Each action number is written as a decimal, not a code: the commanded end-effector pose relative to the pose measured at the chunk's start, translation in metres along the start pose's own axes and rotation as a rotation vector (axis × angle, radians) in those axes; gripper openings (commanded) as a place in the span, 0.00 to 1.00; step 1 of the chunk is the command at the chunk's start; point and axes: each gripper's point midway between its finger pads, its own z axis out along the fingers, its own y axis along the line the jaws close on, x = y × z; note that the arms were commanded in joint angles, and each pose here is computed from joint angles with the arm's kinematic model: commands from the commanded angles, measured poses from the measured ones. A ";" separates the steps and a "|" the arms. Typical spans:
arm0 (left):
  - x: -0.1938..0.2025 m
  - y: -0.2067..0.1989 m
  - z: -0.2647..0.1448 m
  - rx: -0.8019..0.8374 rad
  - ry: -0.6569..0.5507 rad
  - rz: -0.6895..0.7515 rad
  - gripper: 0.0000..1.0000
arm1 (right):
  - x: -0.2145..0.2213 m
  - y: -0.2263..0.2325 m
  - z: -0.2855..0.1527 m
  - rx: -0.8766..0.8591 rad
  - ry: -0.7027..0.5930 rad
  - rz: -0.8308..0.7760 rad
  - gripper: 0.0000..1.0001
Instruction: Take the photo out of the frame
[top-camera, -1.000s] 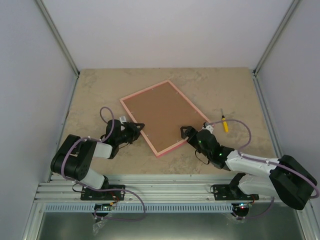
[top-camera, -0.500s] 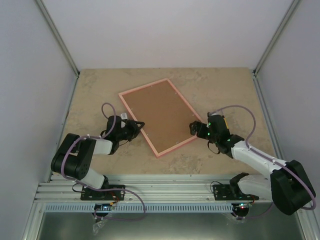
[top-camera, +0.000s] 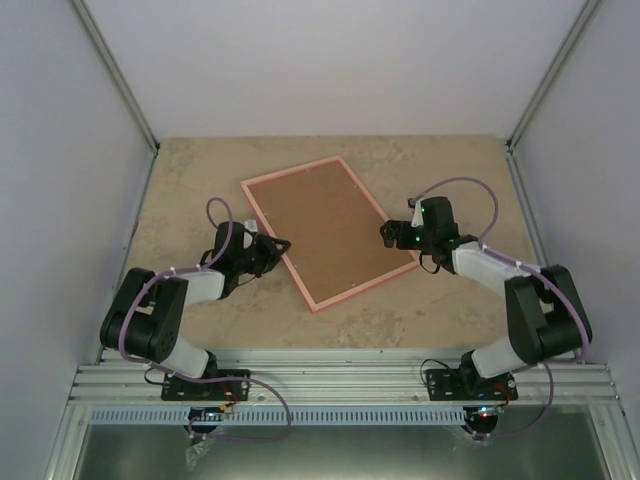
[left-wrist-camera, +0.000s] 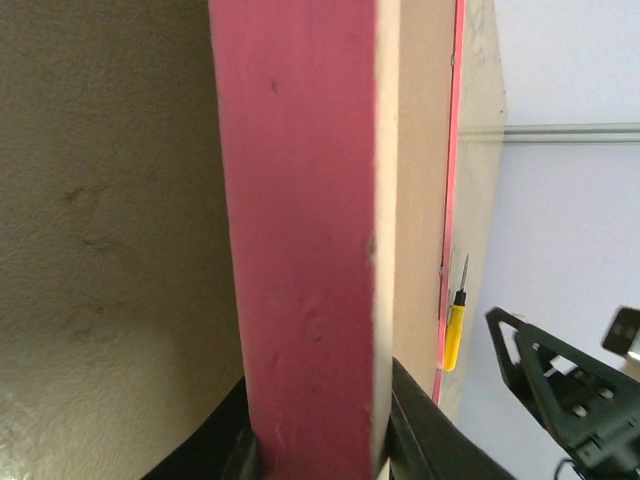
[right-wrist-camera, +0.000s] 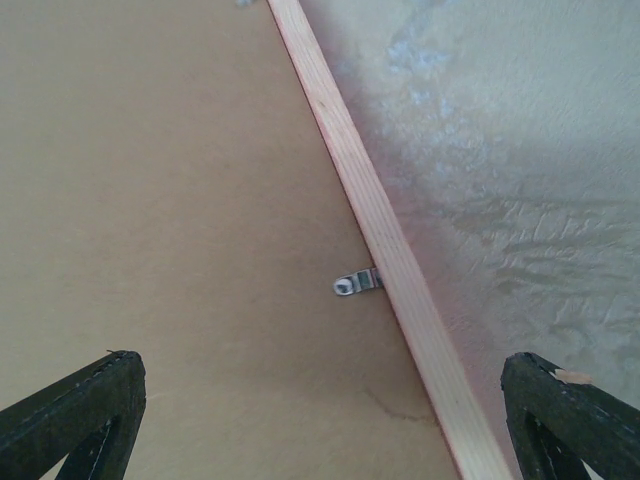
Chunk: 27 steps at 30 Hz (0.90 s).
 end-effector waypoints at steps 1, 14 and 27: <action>0.017 0.017 -0.002 -0.096 0.092 0.079 0.23 | -0.001 0.004 0.019 -0.072 0.045 -0.068 0.98; 0.013 0.037 -0.005 -0.268 0.129 0.151 0.25 | 0.039 -0.005 0.040 -0.086 0.164 -0.047 0.98; 0.018 0.067 0.000 -0.424 0.163 0.159 0.25 | 0.037 -0.021 0.027 0.008 0.114 -0.070 0.98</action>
